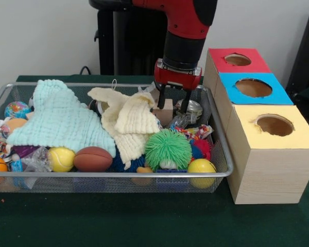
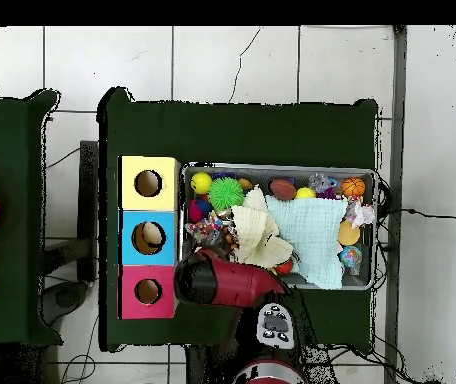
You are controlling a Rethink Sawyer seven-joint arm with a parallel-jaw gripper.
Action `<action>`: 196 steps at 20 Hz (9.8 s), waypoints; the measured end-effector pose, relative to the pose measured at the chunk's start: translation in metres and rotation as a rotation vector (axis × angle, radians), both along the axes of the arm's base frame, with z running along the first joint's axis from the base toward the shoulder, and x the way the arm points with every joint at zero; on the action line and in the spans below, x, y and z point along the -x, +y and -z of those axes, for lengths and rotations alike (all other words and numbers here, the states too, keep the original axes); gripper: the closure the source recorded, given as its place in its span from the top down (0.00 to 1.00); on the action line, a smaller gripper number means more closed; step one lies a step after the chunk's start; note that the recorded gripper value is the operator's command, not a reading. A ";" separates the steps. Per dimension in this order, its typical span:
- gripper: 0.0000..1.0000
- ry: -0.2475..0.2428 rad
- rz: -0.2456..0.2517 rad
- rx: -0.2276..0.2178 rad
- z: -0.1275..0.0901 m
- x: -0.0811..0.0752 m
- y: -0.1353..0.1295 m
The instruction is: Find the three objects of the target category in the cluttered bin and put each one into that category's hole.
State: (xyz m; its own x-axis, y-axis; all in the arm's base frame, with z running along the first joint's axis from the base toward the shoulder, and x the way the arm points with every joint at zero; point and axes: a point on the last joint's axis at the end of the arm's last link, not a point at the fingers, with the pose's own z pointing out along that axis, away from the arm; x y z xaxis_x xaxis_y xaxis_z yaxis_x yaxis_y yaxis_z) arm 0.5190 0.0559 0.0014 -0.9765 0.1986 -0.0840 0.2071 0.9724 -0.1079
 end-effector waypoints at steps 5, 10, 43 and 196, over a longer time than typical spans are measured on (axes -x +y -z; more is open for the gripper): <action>1.00 -0.042 0.009 -0.008 -0.019 -0.015 -0.003; 1.00 -0.074 0.009 -0.017 -0.032 -0.026 -0.001; 1.00 -0.027 -0.017 -0.051 -0.008 -0.014 0.032; 0.00 -0.055 0.135 -0.050 0.022 -0.034 0.028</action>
